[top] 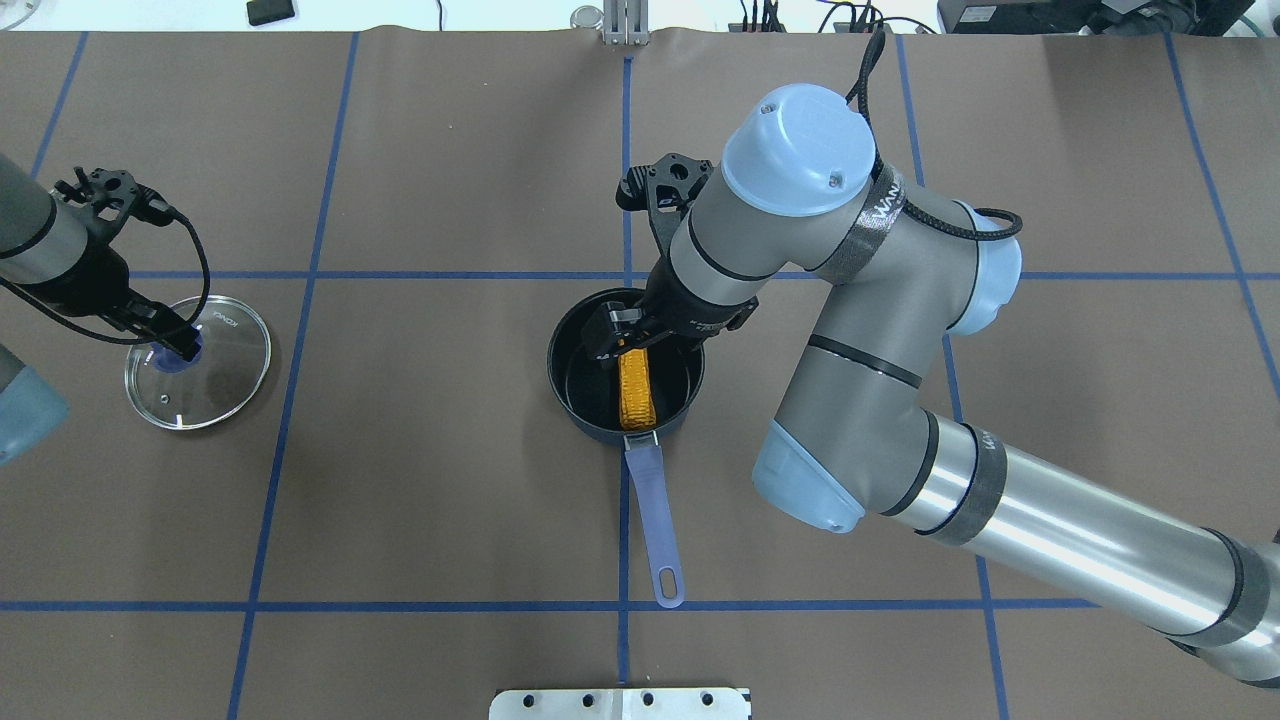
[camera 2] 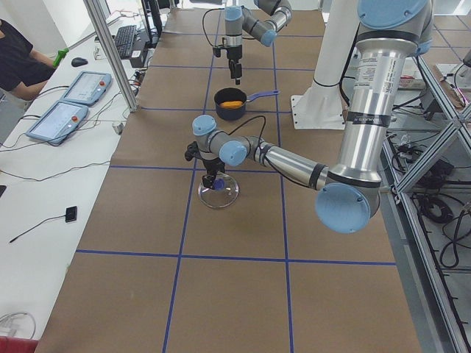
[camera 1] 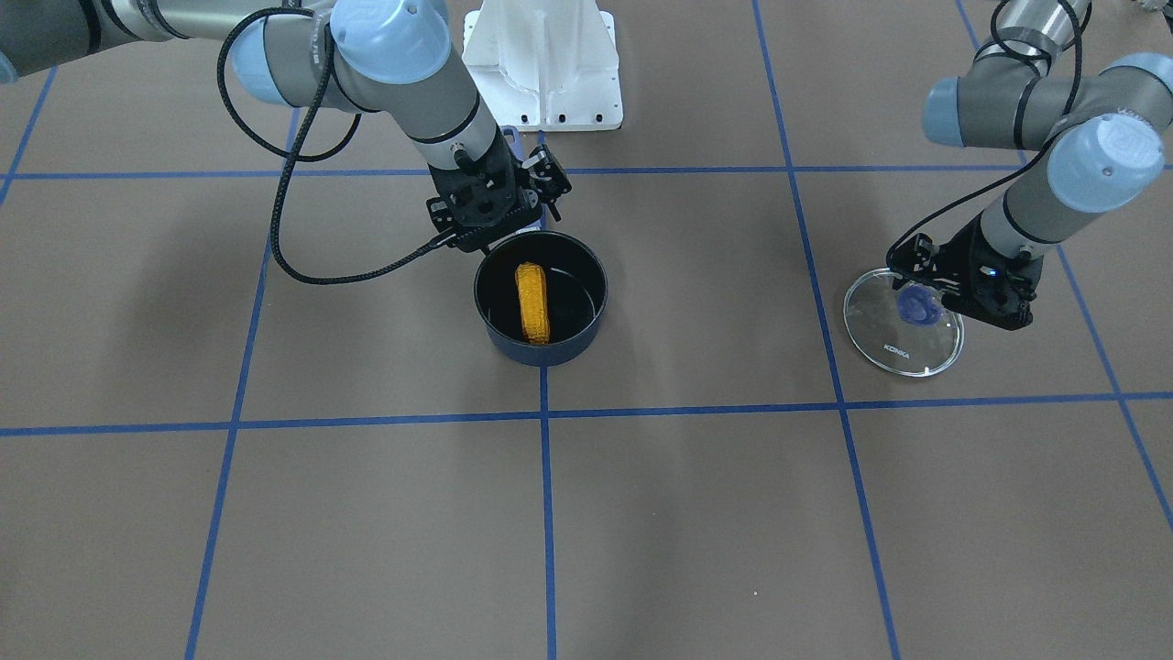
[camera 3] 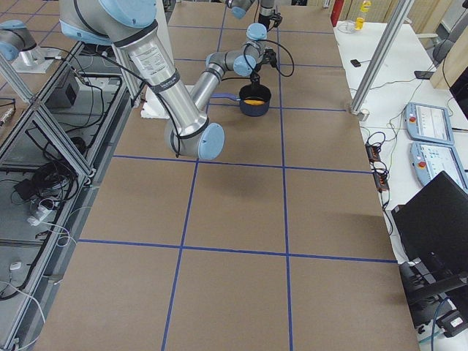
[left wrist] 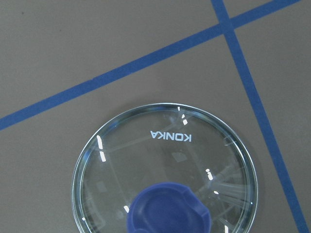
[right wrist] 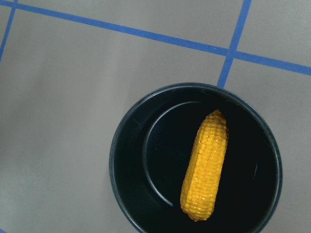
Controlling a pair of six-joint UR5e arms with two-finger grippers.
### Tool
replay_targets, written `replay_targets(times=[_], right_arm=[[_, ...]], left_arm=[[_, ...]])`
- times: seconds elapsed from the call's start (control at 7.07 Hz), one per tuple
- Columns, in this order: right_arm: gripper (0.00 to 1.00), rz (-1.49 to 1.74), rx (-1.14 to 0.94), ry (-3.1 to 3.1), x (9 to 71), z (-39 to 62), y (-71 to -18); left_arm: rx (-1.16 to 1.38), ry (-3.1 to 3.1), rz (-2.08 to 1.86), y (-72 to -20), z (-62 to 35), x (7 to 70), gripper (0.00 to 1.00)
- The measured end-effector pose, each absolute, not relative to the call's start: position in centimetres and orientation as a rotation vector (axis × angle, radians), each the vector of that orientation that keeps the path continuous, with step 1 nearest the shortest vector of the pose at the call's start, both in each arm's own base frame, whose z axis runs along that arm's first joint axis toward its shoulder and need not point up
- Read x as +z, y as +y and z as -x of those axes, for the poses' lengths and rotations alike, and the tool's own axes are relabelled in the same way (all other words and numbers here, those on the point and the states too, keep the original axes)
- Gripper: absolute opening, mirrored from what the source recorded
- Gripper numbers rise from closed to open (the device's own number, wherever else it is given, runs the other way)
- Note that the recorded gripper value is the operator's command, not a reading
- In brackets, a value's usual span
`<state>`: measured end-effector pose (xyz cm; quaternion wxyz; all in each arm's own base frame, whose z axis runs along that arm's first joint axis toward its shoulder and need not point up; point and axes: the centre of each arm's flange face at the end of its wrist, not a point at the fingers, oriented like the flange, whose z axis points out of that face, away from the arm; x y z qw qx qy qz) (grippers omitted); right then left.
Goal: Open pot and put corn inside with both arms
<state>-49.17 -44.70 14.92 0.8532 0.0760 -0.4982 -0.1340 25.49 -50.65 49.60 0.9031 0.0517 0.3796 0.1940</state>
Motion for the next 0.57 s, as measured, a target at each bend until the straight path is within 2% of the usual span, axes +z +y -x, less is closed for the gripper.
replay_targets(times=[0.57], right_arm=[[1.00, -0.265, -0.161, -0.917, 21.3, 43.3, -49.3]], left_arm=[[0.326, 0.844, -0.166, -53.7, -13.9, 51.0, 1.00]])
